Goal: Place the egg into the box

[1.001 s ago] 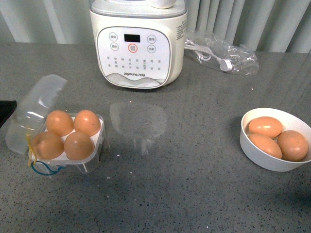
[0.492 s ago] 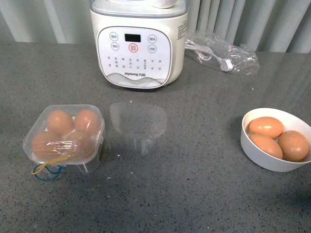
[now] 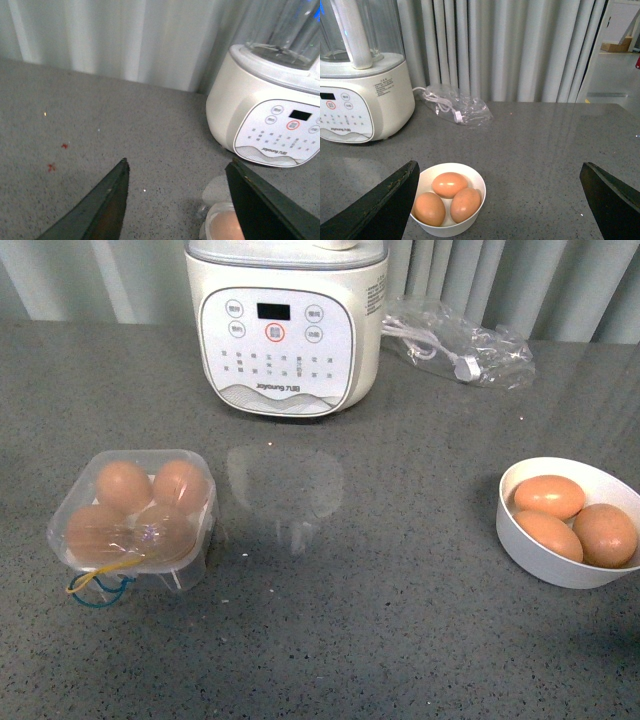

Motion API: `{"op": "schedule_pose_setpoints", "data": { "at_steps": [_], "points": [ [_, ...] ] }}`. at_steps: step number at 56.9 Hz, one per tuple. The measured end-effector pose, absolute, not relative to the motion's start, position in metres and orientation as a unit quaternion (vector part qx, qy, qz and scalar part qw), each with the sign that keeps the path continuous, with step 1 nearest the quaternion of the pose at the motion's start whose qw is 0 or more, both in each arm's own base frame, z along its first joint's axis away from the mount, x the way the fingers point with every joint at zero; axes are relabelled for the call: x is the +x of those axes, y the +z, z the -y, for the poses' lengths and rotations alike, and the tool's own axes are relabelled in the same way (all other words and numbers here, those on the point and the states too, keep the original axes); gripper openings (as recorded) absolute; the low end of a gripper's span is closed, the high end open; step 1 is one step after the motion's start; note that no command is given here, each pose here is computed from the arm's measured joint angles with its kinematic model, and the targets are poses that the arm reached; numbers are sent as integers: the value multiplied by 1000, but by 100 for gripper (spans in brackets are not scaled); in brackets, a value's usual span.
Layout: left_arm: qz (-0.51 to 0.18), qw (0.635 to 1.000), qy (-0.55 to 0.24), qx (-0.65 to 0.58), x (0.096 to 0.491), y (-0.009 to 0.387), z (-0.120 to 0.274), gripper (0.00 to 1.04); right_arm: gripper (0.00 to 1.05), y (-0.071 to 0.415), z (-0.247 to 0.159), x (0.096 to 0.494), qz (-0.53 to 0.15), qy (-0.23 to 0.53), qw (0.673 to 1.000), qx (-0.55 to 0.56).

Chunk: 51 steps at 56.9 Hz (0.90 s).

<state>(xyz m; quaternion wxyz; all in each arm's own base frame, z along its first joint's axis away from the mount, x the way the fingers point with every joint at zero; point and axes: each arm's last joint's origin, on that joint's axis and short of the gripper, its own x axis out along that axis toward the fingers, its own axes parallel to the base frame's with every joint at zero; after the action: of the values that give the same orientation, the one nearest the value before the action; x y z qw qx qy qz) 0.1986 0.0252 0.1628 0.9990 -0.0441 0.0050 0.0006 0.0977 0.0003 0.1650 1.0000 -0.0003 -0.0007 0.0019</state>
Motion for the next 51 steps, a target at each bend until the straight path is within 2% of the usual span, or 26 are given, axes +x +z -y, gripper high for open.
{"op": "schedule_pose_setpoints", "data": {
  "at_steps": [17,51],
  "points": [
    [-7,1000,2,-10,169,162,-13,4,97,165,0,98,1,2,1000,0],
    [9,1000,1,-4,136,173,0,4,97,165,0,98,1,1,1000,0]
  ]
}}
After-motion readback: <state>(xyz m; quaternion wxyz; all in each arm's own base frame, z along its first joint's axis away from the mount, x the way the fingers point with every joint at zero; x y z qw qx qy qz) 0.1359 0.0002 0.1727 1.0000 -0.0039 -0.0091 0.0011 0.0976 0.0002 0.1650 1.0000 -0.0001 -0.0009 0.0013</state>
